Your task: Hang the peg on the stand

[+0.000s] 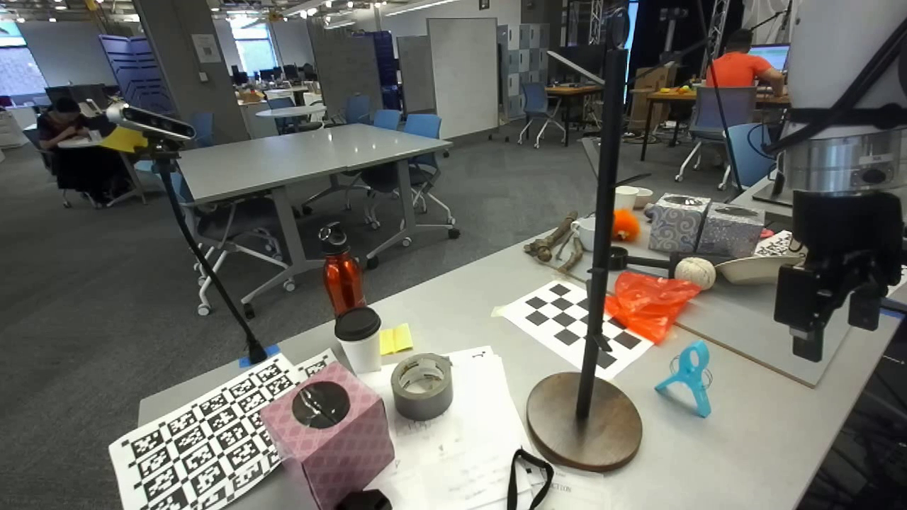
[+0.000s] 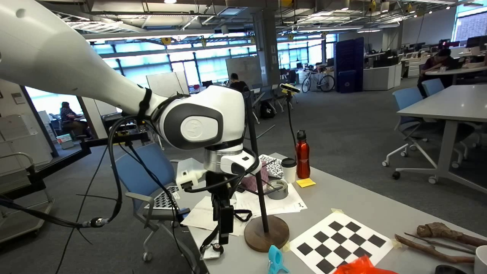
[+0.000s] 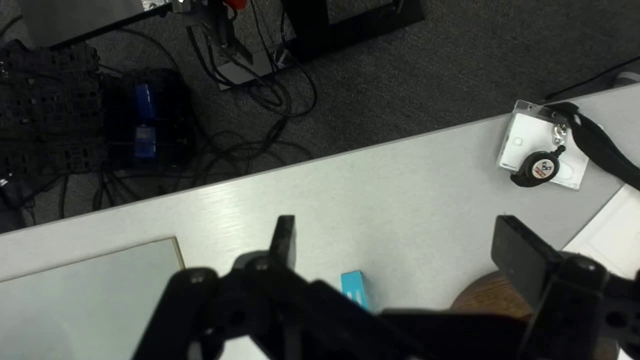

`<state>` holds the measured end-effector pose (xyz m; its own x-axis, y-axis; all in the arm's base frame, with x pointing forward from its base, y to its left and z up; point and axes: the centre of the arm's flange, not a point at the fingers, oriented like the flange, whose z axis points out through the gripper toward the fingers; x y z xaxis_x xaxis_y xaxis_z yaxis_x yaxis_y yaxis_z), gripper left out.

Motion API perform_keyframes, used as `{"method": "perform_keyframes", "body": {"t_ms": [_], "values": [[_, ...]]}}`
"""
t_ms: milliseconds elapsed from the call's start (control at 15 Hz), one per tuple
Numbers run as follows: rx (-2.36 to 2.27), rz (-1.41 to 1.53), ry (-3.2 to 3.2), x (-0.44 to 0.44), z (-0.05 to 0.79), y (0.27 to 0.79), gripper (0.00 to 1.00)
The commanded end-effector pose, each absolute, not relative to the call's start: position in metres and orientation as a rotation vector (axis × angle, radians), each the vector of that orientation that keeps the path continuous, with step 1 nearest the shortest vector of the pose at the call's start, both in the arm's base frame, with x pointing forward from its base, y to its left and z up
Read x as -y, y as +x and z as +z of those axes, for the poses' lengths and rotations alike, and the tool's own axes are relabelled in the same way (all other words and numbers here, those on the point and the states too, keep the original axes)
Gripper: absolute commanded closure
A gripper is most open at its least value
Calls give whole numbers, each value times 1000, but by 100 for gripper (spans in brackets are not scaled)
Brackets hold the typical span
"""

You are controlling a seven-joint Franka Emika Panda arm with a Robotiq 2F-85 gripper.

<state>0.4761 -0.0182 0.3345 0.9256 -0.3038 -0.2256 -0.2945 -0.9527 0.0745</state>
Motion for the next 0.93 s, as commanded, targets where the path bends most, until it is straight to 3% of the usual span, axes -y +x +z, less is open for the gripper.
{"method": "perform_keyframes", "body": {"t_ms": [0,600,867], "values": [[397,-352,3074,29,314,472,0],[295,-64,3123,28,299,475,0],[307,-96,3110,24,302,478,0]]}}
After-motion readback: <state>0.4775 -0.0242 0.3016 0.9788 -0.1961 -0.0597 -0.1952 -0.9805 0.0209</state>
